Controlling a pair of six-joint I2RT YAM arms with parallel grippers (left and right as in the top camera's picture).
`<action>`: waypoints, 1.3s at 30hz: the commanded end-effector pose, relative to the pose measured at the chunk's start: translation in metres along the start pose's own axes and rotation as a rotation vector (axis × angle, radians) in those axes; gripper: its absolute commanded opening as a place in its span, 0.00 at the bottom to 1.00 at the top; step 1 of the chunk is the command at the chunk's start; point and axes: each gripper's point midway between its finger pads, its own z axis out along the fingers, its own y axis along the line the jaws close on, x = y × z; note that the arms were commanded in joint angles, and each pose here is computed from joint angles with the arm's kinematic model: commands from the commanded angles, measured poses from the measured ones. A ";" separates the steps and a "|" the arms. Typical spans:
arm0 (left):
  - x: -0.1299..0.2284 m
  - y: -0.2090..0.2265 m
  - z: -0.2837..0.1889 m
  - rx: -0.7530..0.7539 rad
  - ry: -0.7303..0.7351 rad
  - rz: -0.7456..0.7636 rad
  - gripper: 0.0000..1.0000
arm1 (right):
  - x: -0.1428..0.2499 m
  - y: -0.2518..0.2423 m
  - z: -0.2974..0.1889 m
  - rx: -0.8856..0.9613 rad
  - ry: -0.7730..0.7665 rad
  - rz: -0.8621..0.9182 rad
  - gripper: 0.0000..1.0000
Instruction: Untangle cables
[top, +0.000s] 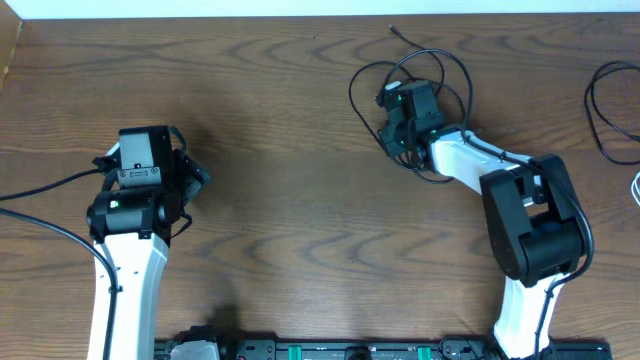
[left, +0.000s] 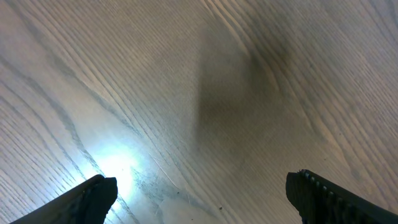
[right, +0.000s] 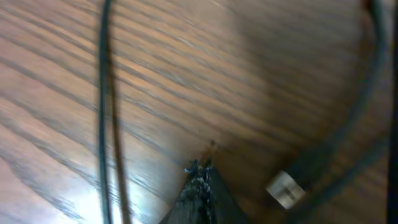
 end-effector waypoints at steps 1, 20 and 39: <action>-0.006 0.001 -0.003 -0.007 -0.016 -0.016 0.94 | 0.059 -0.033 0.008 0.138 0.179 0.149 0.01; -0.006 0.001 -0.003 -0.007 -0.016 -0.016 0.94 | 0.043 -0.104 -0.107 0.290 0.165 0.338 0.01; -0.006 0.001 -0.003 -0.007 -0.016 -0.016 0.94 | -0.063 0.053 -0.077 -0.207 -0.201 0.046 0.09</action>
